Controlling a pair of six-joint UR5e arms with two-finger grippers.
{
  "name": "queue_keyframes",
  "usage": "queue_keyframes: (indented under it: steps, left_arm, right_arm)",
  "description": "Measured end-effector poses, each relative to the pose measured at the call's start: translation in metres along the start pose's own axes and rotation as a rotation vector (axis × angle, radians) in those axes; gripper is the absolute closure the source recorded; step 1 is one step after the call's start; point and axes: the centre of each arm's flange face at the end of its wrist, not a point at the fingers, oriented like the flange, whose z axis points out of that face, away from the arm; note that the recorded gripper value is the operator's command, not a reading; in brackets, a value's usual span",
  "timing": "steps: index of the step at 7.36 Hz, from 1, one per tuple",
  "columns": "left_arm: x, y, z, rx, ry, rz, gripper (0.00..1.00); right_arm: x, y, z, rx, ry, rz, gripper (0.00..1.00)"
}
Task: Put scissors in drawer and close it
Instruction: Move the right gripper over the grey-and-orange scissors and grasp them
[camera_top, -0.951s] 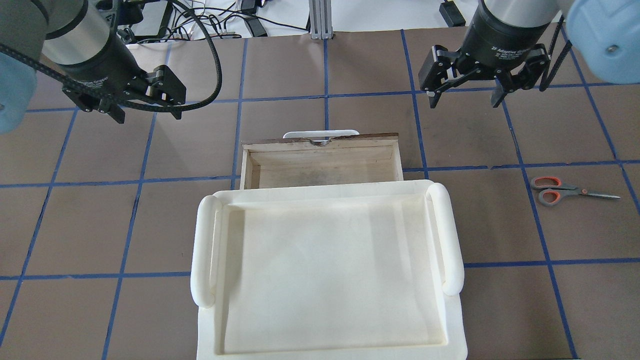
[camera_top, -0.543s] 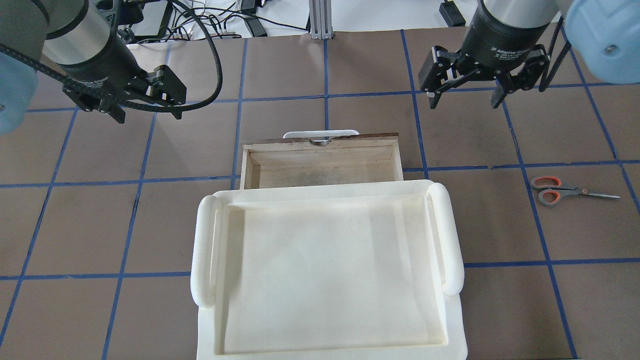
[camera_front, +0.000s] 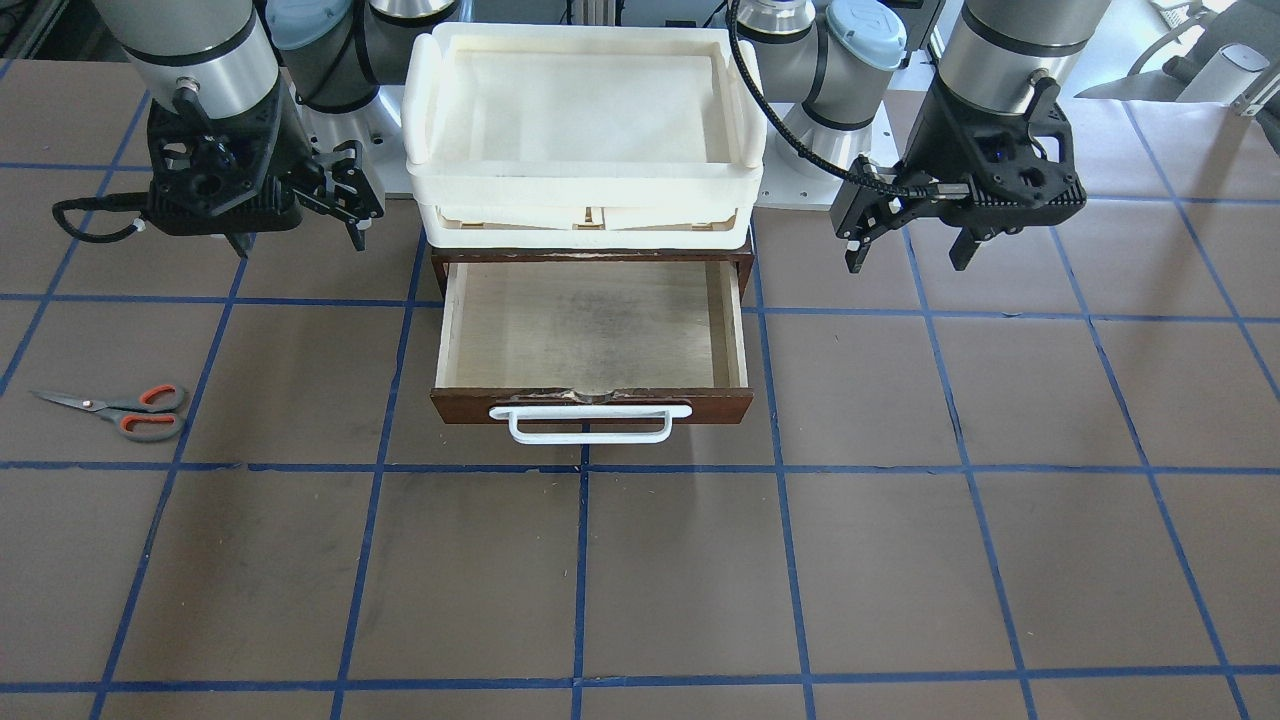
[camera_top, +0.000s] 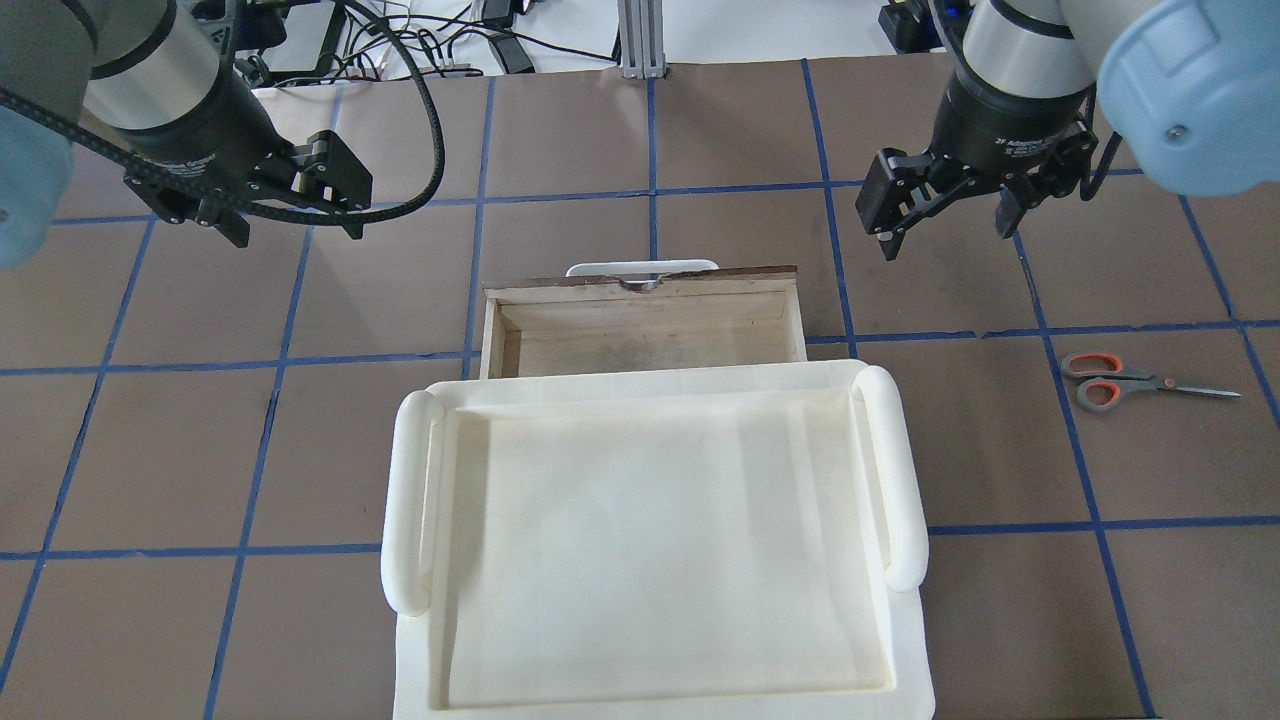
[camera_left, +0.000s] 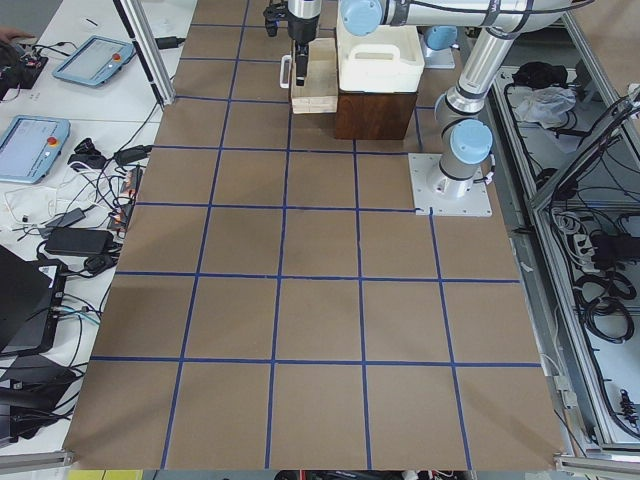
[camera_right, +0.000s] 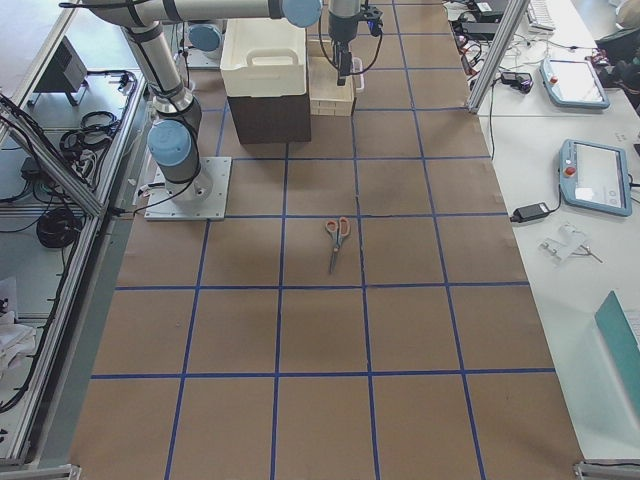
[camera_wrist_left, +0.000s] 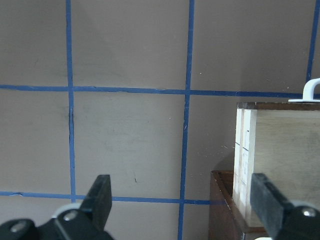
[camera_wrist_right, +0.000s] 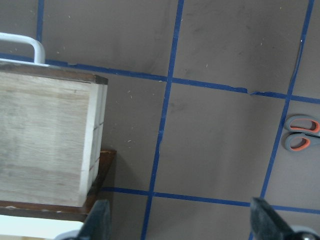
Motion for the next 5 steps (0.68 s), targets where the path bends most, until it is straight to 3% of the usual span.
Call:
queue_keyframes:
  steps: [5]
  left_arm:
    - [0.0, 0.0, 0.0, 0.001, 0.0, 0.0, 0.0]
  right_arm:
    - [0.137, 0.021, 0.136, -0.144, -0.011, -0.305, 0.0]
